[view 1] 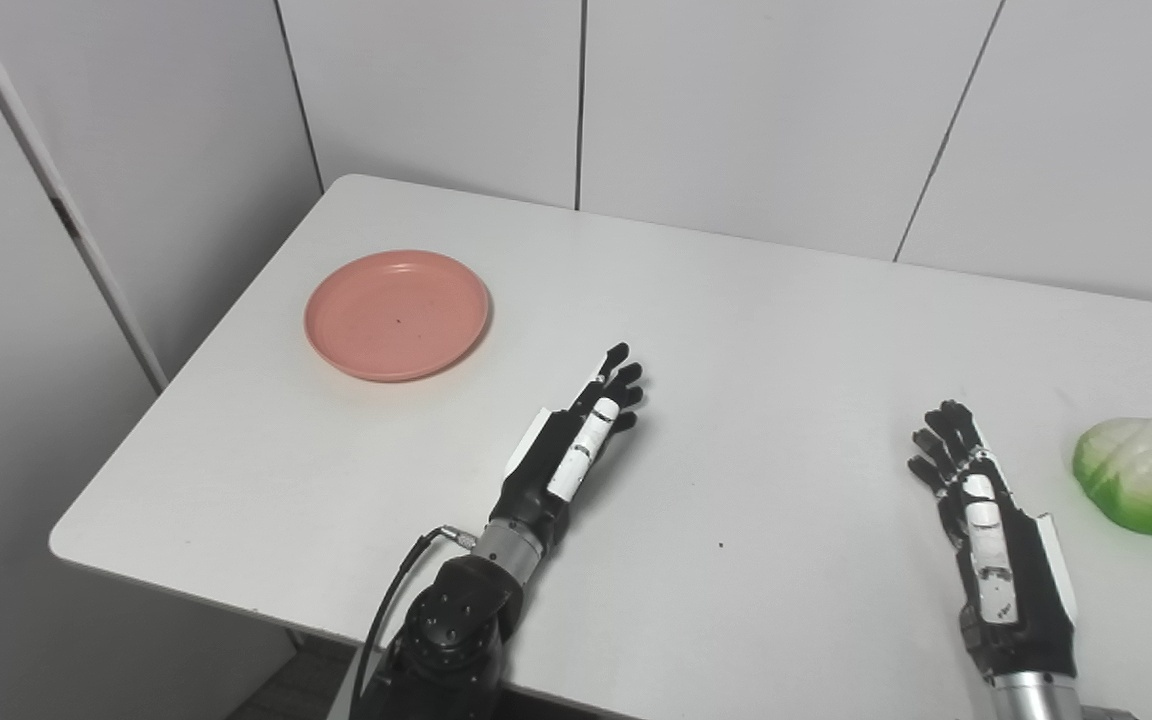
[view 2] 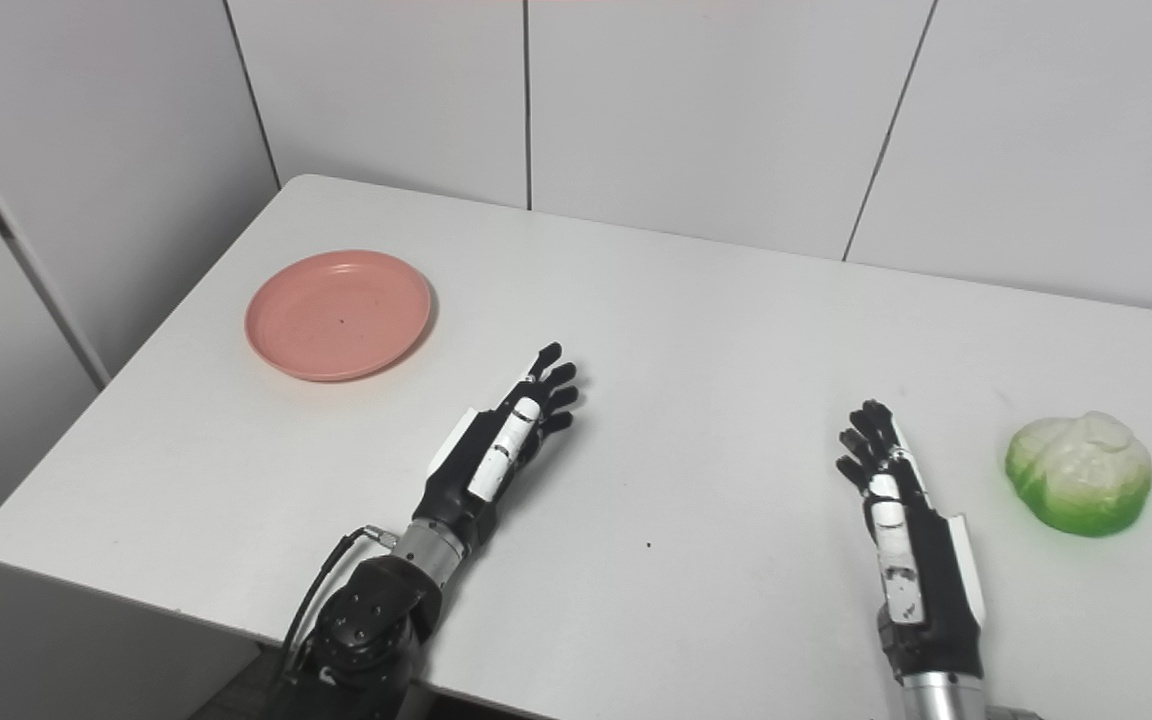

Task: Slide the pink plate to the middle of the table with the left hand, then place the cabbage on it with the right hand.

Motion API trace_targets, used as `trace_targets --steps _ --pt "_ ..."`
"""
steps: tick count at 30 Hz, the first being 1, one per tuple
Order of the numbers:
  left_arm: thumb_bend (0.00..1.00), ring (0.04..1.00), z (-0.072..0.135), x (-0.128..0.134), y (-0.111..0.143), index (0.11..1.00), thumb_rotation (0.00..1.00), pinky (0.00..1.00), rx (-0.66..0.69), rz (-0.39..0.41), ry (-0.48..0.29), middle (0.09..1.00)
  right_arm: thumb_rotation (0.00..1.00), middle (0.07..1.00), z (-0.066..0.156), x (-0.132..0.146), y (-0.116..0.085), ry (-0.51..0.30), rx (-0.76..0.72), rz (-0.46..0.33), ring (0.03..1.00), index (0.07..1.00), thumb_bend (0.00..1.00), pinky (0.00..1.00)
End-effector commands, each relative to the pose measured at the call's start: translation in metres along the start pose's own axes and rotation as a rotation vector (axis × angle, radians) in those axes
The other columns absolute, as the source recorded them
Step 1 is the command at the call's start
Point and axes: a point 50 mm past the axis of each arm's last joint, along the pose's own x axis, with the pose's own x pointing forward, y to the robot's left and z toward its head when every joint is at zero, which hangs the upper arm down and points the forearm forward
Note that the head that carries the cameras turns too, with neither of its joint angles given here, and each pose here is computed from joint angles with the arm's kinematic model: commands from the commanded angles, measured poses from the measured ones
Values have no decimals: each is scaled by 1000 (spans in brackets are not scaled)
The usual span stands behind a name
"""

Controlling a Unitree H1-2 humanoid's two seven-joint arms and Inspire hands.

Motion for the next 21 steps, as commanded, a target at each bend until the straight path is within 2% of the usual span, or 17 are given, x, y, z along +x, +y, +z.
trace_targets --steps 1,11,21 --pt "440 938 -28 -6 -20 970 1000 910 -30 -28 104 959 1000 931 -17 -7 -16 44 -25 -15 922 928 275 933" --pt "427 938 -31 -5 -22 970 1000 905 -15 -28 107 959 1000 934 -19 -7 -17 46 -25 -16 928 926 281 938" --pt "425 934 -32 -5 -20 969 1000 906 -13 -31 109 956 1000 943 -17 -7 -13 36 -4 -8 931 942 213 935"
